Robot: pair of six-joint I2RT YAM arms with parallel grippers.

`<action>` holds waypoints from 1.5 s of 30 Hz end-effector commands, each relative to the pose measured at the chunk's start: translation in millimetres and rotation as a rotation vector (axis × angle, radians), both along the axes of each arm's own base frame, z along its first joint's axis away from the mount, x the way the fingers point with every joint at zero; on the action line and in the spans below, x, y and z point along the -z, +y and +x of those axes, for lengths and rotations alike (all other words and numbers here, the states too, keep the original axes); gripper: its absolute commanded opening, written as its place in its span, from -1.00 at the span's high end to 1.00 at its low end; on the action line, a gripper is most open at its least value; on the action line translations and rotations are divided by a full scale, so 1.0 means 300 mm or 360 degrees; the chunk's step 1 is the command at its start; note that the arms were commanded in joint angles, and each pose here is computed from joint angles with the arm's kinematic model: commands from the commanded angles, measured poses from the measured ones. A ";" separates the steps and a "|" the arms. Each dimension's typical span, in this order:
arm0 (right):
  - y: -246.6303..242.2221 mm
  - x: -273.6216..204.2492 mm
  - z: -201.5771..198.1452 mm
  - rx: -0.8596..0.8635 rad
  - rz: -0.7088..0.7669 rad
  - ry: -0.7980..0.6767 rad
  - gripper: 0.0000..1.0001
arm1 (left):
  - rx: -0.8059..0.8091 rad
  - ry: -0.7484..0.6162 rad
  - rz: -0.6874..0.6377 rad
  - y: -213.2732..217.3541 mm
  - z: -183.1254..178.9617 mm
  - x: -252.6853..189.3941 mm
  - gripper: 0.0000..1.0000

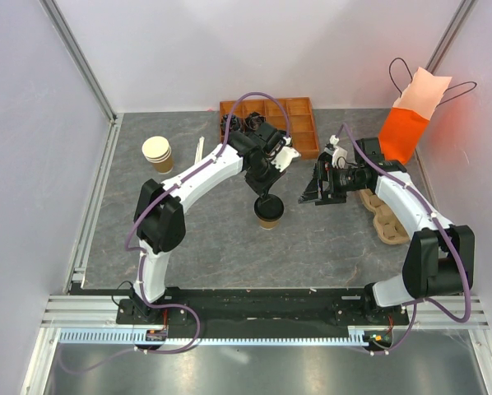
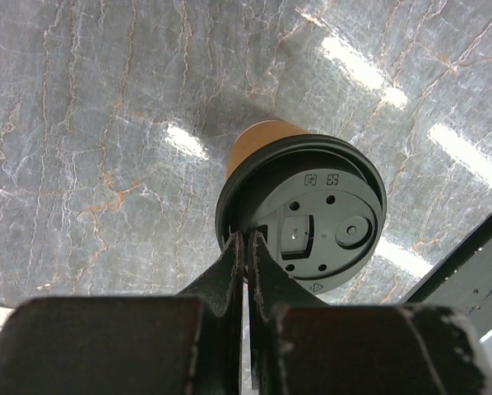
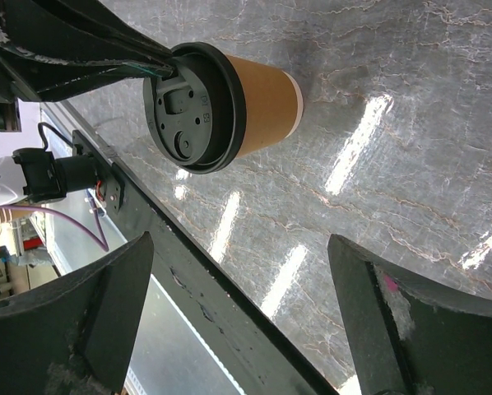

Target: Pack the takeout coffee

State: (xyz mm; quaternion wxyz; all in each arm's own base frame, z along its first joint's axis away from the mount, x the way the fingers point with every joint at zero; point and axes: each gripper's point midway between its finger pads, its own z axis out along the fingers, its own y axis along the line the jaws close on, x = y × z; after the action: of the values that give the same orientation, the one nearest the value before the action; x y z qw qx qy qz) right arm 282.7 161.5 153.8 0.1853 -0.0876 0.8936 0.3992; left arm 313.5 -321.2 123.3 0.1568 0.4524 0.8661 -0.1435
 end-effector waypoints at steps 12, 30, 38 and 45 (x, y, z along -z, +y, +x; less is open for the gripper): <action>0.018 -0.043 0.035 -0.0045 0.0055 -0.0082 -0.92 | -0.0010 -0.0071 -0.0138 -0.012 -0.001 -0.105 0.53; 0.190 -0.168 0.100 -0.0076 0.0355 -0.0207 0.06 | -0.0092 0.0030 -0.0979 0.124 -0.099 -0.508 -0.92; 0.367 -0.138 0.110 -0.0124 0.0479 -0.0080 0.62 | -0.0184 -0.0046 -0.1336 0.182 -0.204 -0.510 -0.99; 0.393 -0.002 0.082 -0.0136 0.0468 0.0105 0.73 | -0.0235 0.0191 -0.1513 0.184 -0.242 -0.475 -0.99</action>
State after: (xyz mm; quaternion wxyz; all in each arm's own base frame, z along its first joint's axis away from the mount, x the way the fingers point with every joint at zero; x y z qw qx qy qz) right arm 308.2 274.8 163.8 0.1631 -0.0917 0.8329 0.5208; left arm 239.1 -250.2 233.4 0.3049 0.2600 0.7871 -0.4690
